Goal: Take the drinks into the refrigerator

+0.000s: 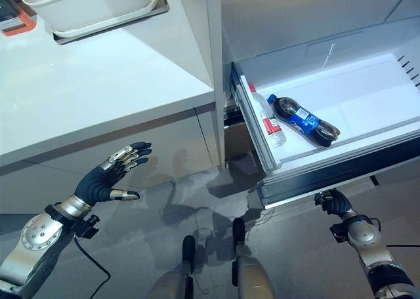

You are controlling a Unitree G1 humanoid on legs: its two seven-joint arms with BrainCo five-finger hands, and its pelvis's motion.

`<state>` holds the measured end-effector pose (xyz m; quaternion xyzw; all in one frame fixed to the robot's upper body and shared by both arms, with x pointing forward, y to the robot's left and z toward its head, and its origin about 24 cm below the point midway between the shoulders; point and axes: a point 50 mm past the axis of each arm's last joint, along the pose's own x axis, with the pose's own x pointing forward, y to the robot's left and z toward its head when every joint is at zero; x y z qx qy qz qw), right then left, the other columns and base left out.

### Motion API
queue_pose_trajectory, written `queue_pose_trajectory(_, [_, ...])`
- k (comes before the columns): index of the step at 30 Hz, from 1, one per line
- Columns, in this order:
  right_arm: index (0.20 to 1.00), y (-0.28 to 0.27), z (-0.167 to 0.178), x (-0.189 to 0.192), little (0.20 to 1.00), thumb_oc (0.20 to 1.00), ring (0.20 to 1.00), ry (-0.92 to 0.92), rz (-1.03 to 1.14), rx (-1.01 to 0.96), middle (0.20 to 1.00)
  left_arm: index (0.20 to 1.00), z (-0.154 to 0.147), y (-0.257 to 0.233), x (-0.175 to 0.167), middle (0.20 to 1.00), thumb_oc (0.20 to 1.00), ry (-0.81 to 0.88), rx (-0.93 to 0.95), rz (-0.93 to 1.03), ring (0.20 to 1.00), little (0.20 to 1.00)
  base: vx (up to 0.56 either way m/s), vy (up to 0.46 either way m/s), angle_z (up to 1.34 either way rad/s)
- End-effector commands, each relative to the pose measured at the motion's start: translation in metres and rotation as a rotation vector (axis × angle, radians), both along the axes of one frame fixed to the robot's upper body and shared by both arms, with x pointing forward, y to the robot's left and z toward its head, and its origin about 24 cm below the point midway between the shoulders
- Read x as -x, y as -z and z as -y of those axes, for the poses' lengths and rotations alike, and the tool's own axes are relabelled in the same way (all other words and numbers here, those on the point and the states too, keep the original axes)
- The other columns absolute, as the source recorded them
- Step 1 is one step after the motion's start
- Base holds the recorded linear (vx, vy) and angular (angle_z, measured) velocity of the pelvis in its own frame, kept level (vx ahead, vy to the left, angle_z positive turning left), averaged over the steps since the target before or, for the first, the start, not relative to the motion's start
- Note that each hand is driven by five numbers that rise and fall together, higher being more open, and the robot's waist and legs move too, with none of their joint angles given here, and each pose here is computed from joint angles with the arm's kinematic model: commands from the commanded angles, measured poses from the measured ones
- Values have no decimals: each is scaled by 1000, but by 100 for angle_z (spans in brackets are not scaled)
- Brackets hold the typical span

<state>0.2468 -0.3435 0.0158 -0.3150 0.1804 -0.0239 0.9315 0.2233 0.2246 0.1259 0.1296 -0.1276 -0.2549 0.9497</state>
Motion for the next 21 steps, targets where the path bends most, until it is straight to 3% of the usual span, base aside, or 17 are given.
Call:
queue_pose_trajectory(1, [200,-42,2,-25,200,200,200,-38,146,75,200,1000,9,-19,6,1000,1000,59,40,108,1000,1000,0,0,0])
queue_pose_trajectory(13, [200,-87,-8,-64,200,200,200,-79,260,138,200,1000,10,-21,6,1000,1000,68,50,107,1000,1000,-18,-2,0])
queue_pose_trajectory(21, [200,-183,-14,-110,200,200,200,-47,465,225,200,1000,12,-26,5,1000,1000,76,57,114,1000,1000,-30,-26,5])
